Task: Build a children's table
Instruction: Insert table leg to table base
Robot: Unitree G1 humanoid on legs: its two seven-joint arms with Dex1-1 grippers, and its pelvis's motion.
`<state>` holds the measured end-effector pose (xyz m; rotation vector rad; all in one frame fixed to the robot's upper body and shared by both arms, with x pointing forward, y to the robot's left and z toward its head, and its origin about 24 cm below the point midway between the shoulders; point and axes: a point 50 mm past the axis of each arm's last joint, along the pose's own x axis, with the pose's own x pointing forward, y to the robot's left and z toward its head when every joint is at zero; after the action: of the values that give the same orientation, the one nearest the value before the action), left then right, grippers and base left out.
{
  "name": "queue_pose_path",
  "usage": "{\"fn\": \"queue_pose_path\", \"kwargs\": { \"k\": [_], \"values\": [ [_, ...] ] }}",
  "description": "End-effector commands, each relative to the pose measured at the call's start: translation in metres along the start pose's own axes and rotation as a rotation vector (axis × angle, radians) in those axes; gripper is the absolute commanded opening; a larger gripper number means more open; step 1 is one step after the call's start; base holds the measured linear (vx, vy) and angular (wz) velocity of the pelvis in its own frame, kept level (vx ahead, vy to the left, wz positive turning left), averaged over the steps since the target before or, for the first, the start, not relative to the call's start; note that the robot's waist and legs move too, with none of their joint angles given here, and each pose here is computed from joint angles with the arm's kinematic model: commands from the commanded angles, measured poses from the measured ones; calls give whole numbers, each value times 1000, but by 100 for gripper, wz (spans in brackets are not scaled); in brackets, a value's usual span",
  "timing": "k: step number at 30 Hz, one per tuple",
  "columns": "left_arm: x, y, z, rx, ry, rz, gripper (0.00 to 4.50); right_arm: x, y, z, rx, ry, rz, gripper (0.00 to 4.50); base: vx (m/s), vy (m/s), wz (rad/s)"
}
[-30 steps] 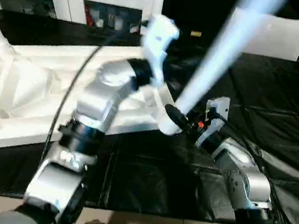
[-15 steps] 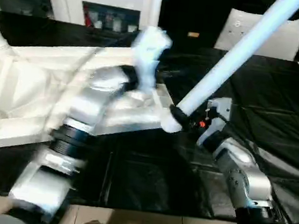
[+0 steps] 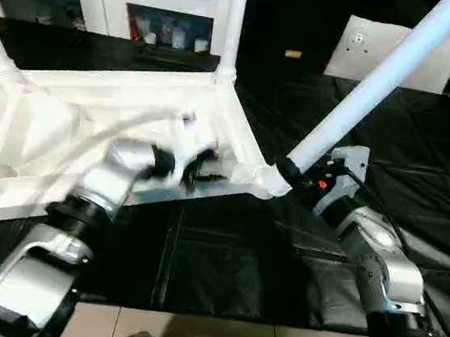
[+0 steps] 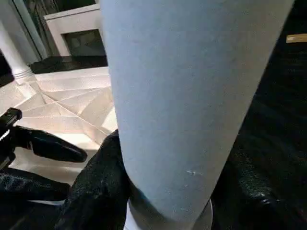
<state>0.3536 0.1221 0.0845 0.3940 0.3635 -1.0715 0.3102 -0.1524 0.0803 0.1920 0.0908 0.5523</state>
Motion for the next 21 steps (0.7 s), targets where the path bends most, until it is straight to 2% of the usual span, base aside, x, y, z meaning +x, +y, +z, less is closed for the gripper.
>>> {"fn": "queue_pose_path", "kwargs": {
  "k": [1, 3, 6, 11, 18, 21],
  "values": [
    [4, 1, 6, 3, -3, -31, 219, -6, -3, 6, -14, -19, -18, 190, 0, 0, 0],
    [7, 0, 4, -14, -3, -52, 190, -7, -3, 6, -17, -17, -24, 190, 0, 0, 0],
    [11, 4, 0, 32, 47, -8, 180, -9, -4, 6, -20, -16, -31, 190, 0, 0, 0],
    [14, 9, -5, 35, 88, 21, 135, -12, -4, 5, -22, -16, -37, 190, 0, 0, 0],
    [15, 3, -7, -33, 65, -89, 81, -15, -5, 5, -22, -10, -45, 190, 0, 0, 0],
    [16, 3, -9, -26, 78, -98, 57, -14, -5, 4, -23, -7, -45, 190, 0, 0, 0]
  ]
}}
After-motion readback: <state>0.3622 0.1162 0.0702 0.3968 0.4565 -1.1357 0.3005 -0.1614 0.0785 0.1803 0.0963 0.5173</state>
